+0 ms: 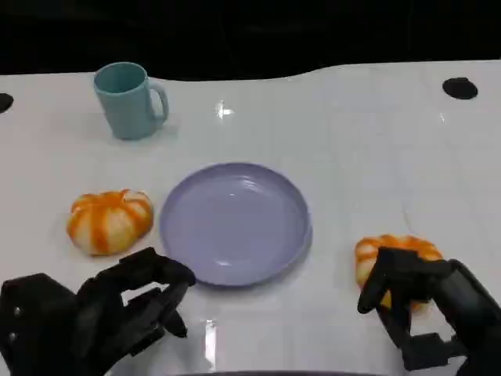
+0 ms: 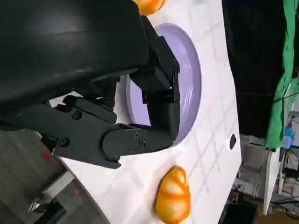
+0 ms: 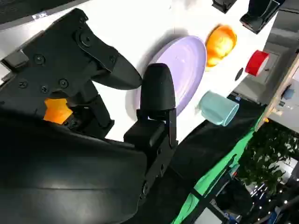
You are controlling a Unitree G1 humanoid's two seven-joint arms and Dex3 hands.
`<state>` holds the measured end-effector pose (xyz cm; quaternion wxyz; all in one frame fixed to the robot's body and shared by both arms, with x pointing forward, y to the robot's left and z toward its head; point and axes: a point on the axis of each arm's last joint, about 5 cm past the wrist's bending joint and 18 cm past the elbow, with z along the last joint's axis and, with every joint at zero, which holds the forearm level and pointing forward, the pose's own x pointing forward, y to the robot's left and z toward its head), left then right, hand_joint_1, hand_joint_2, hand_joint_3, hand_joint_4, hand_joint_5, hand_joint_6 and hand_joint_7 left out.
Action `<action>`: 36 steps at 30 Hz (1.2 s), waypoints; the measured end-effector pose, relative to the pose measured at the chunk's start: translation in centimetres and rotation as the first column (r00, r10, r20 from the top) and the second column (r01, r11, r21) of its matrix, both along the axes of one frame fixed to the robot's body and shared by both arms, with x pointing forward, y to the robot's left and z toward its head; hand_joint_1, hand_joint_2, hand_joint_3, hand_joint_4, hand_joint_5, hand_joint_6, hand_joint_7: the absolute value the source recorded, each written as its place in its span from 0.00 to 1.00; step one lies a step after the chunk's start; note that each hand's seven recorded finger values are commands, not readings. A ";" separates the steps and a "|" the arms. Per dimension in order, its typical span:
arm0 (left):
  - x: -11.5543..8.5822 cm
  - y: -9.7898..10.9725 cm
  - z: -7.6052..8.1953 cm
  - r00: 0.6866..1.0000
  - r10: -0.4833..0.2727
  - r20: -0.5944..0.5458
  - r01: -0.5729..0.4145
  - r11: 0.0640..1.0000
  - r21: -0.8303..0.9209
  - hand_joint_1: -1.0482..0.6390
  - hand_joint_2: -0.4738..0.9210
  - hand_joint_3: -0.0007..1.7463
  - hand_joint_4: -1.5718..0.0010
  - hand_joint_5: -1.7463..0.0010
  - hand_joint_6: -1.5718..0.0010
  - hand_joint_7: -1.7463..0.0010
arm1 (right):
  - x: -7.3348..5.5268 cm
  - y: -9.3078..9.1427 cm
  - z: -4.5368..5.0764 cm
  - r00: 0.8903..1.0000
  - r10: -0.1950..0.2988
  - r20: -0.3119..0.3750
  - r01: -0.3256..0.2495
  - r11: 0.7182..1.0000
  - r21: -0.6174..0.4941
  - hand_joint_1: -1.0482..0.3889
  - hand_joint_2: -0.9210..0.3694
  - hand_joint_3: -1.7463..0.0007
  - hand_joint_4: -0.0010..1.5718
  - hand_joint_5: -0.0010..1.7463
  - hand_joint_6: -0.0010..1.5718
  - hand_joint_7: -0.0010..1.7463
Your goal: Grasp the bread from the table and place it into the plate.
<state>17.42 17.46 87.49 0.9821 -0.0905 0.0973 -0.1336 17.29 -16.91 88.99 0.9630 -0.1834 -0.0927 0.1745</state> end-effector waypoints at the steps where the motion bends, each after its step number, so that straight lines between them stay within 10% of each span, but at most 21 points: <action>1: 0.0 0.0 0.0 1.000 0.000 0.000 0.000 1.000 0.000 0.36 1.00 0.24 0.61 0.01 0.59 0.27 | 0.0 0.0 0.00 1.000 0.000 0.000 0.000 1.000 0.000 0.60 0.42 0.25 0.61 1.00 0.51 0.85; 24: 0.0 0.0 0.1 1.000 -0.002 0.007 0.002 1.000 0.002 0.36 1.00 0.25 0.62 0.01 0.59 0.27 | -0.1 0.0 -0.02 1.000 0.003 -0.005 -0.003 1.000 0.008 0.62 0.43 0.25 0.59 1.00 0.51 0.83; 30: 0.0 -0.1 0.1 1.000 -0.004 0.007 0.004 1.000 0.004 0.37 1.00 0.25 0.62 0.01 0.60 0.27 | -0.1 -0.1 -0.01 1.000 0.002 -0.004 -0.002 1.000 0.019 0.67 0.45 0.27 0.50 0.90 0.47 0.64; 36: 0.0 -0.1 0.1 1.000 -0.003 0.007 0.003 1.000 0.004 0.37 1.00 0.25 0.62 0.01 0.60 0.27 | -0.1 -0.2 0.73 0.998 -0.004 0.065 0.009 0.997 -0.073 0.57 0.31 0.61 0.30 0.61 0.37 0.35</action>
